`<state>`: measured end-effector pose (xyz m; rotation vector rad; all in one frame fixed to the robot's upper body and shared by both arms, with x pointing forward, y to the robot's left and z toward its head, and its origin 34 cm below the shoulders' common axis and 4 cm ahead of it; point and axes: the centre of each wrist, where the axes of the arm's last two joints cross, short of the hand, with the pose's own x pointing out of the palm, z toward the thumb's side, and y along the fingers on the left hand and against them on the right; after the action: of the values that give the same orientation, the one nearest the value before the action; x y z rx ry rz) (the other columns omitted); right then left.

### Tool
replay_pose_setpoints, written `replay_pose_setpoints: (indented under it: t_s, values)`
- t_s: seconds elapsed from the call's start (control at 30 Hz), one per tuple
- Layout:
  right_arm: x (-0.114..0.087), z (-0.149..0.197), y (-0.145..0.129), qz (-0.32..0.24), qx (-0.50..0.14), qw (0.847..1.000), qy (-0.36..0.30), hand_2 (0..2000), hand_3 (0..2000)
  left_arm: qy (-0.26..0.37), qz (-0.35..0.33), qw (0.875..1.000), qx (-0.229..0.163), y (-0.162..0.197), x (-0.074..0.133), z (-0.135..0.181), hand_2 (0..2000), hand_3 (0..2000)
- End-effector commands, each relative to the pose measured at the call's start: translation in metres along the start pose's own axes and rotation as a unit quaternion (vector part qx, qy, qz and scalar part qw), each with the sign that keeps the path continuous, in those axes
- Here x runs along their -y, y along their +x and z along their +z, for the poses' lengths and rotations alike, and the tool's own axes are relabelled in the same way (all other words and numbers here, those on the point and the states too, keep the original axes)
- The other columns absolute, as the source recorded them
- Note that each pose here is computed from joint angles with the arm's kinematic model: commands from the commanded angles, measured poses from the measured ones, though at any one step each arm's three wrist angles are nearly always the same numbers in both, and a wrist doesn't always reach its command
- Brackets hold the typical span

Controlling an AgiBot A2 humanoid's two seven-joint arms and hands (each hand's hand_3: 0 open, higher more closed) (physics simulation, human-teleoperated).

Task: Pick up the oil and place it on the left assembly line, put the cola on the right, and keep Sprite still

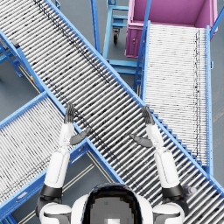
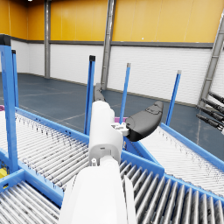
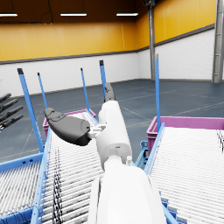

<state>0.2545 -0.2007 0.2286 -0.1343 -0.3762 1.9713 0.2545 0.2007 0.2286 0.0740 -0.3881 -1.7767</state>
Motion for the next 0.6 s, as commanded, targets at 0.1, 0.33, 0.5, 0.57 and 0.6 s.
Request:
replay_pose_setpoints:
  t_s: [0.1,0.33,0.5,0.57,0.6]
  values:
    - [0.0,0.0,0.0,0.0,0.0,1.0,0.0,0,0,0.0,0.0,1.0,0.0,0.0,0.0,0.0,0,0]
    - [0.0,0.0,0.0,0.0,0.0,1.0,0.0,0,0,0.0,0.0,1.0,0.0,0.0,0.0,0.0,0,0]
    - [0.0,0.0,0.0,0.0,0.0,1.0,0.0,0,0,0.0,0.0,1.0,0.0,0.0,0.0,0.0,0,0]
    - [0.0,0.0,0.0,0.0,0.0,1.0,0.0,0,0,0.0,0.0,1.0,0.0,0.0,0.0,0.0,0,0]
    - [0.0,0.0,0.0,0.0,0.0,1.0,0.0,0,0,0.0,0.0,1.0,0.0,0.0,0.0,0.0,0,0]
